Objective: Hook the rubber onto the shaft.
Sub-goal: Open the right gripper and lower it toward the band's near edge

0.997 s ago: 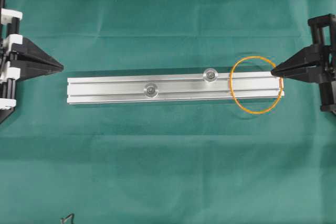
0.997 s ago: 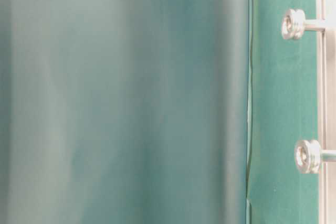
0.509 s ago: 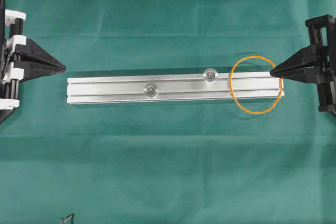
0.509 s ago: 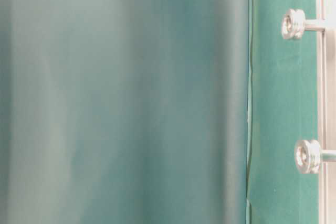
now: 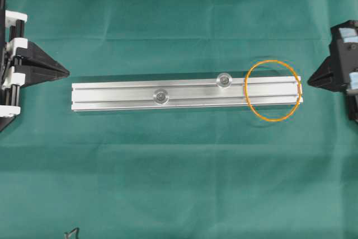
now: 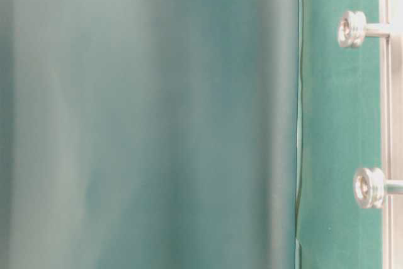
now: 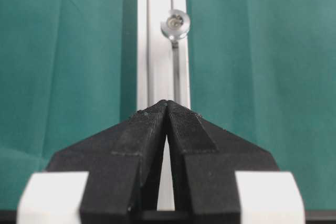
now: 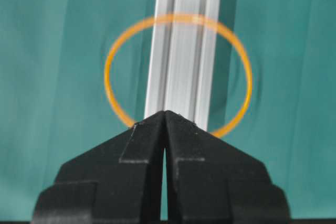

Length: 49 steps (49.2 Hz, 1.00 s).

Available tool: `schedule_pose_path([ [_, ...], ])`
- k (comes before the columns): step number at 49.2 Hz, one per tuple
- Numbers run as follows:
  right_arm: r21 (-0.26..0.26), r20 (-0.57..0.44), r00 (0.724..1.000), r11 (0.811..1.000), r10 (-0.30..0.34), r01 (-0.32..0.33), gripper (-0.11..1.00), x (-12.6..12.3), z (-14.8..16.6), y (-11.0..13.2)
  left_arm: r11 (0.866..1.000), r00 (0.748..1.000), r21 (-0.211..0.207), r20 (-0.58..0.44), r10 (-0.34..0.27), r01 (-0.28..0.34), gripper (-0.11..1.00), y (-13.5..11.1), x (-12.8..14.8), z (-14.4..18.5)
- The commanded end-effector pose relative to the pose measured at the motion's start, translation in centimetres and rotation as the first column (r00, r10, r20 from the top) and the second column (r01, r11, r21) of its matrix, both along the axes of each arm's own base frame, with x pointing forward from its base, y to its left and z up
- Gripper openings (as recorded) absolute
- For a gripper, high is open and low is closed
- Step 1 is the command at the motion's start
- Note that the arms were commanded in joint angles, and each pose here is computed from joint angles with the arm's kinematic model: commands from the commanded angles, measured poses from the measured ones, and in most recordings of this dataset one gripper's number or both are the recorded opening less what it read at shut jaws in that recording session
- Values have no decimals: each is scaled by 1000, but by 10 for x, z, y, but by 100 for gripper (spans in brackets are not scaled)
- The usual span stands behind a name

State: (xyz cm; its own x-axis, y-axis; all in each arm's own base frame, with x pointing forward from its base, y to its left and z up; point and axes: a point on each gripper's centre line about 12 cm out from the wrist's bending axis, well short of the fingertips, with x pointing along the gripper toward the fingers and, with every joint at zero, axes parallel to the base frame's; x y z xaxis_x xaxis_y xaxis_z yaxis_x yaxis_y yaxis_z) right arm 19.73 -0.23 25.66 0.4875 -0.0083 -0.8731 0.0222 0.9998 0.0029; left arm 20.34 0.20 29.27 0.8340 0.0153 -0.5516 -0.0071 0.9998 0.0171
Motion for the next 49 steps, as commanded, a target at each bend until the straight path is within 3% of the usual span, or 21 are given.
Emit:
schedule_pose_path([
  [1, 0, -35, 999, 1000, -4, 4, 3, 1, 9, 0, 1000, 999, 4, 32, 1, -1, 0, 1, 3, 12],
  [15, -22, -130, 991, 1000, -7, 4, 3, -4, 10, -3, 1000, 999, 6, 32, 0, 0, 0, 1, 3, 12],
  [39, -41, -150, 989, 999, -9, 2, 4, -3, 8, -5, 1000, 999, 4, 32, 0, 0, 0, 0, 3, 12],
  [44, -45, -153, 988, 999, -9, 2, 16, -2, 8, -5, 1000, 999, 6, 34, 0, 0, 0, 1, 3, 13],
  [49, -48, -154, 988, 999, -9, 2, 46, -3, 8, -6, 1000, 999, 6, 35, 0, 0, 0, 1, 3, 13],
])
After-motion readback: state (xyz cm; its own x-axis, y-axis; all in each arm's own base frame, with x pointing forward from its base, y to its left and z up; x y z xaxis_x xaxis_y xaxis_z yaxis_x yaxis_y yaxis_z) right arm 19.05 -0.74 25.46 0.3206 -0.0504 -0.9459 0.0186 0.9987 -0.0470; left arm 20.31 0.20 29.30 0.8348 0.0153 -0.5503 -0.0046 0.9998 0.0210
